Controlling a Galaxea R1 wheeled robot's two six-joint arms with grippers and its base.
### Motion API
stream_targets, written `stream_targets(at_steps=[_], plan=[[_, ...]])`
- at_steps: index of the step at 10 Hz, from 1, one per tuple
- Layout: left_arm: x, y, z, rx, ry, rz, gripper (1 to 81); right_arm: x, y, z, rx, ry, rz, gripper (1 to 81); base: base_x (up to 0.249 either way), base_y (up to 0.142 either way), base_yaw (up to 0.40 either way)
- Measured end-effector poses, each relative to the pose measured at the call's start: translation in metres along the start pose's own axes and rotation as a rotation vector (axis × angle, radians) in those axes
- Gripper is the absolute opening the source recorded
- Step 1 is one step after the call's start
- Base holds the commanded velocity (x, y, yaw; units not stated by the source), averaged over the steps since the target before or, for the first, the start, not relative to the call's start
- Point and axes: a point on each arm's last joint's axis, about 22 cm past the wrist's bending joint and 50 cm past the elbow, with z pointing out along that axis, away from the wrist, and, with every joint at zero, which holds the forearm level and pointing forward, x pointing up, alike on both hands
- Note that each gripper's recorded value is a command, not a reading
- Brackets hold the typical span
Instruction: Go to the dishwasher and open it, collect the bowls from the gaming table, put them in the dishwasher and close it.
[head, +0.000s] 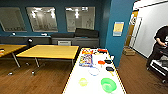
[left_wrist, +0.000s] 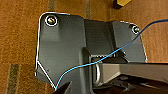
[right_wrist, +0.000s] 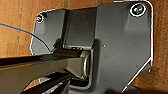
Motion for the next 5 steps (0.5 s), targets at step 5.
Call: stream_targets(at_steps=[5], plan=[[-0.001, 0.003, 0.001, -0.005, -0.001, -0.002, 81.1, -0.001, 0.005, -0.001, -0.009, -0.003, 0.001, 81.1, 0.0, 0.092, 0.0]])
